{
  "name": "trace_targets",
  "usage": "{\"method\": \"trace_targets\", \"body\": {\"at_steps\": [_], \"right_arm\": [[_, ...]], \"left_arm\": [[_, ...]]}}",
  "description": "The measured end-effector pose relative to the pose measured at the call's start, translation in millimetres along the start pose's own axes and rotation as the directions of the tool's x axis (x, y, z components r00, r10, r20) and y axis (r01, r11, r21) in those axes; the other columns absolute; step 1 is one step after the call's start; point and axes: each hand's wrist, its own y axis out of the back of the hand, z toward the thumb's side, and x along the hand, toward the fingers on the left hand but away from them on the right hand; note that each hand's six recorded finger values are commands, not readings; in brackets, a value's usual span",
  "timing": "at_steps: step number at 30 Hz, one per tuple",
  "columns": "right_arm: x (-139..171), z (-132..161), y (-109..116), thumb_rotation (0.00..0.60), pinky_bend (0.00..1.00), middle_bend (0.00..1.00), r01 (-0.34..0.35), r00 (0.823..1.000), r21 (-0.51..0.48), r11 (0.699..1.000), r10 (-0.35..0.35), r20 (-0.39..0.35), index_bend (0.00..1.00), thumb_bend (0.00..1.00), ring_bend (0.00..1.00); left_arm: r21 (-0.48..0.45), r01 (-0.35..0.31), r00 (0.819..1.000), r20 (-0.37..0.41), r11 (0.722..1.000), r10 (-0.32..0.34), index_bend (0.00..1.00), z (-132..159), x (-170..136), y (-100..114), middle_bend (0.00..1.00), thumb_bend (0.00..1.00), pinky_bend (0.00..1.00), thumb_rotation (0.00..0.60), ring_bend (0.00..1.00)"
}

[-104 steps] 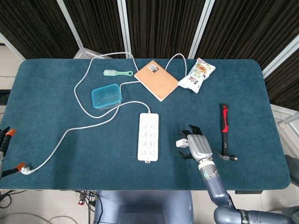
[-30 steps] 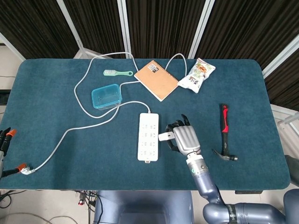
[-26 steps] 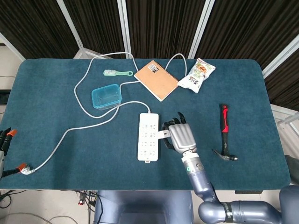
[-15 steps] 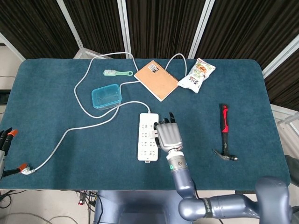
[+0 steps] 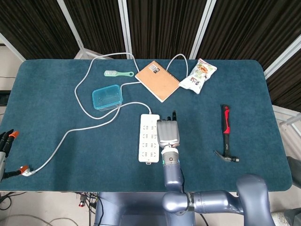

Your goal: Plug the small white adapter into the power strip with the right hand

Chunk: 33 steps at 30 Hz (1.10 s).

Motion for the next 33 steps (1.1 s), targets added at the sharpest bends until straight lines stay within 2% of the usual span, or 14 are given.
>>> {"method": "trace_targets", "body": {"at_steps": [4,10,33], "right_arm": [[-1.6,2.4,-6.9,0.600,0.00,0.66,-0.045,0.999,0.000,0.999,0.045,0.026,0.76,0.67,0.27],[-3.7,6.6,-12.8,0.600,0.00,0.66,-0.073,0.997,-0.028,0.997,0.074,0.038,0.76,0.67,0.27],[-4.5,20.2,-14.2,0.600,0.00,0.66,-0.084,0.994,-0.098,0.992,0.090,0.059,0.76,0.67,0.28]], "left_arm": [[-0.002,0.004,1.000,-0.003,1.000,-0.004,0.00,-0.5,0.1,-0.5,0.00,0.00,0.00,0.600,0.00],[-0.005,0.006,1.000,-0.005,1.000,-0.006,0.00,-0.7,0.5,-0.5,0.00,0.00,0.00,0.600,0.00],[-0.014,0.009,1.000,-0.002,1.000,-0.009,0.00,-1.0,0.8,0.0,0.00,0.00,0.00,0.600,0.00]]}}
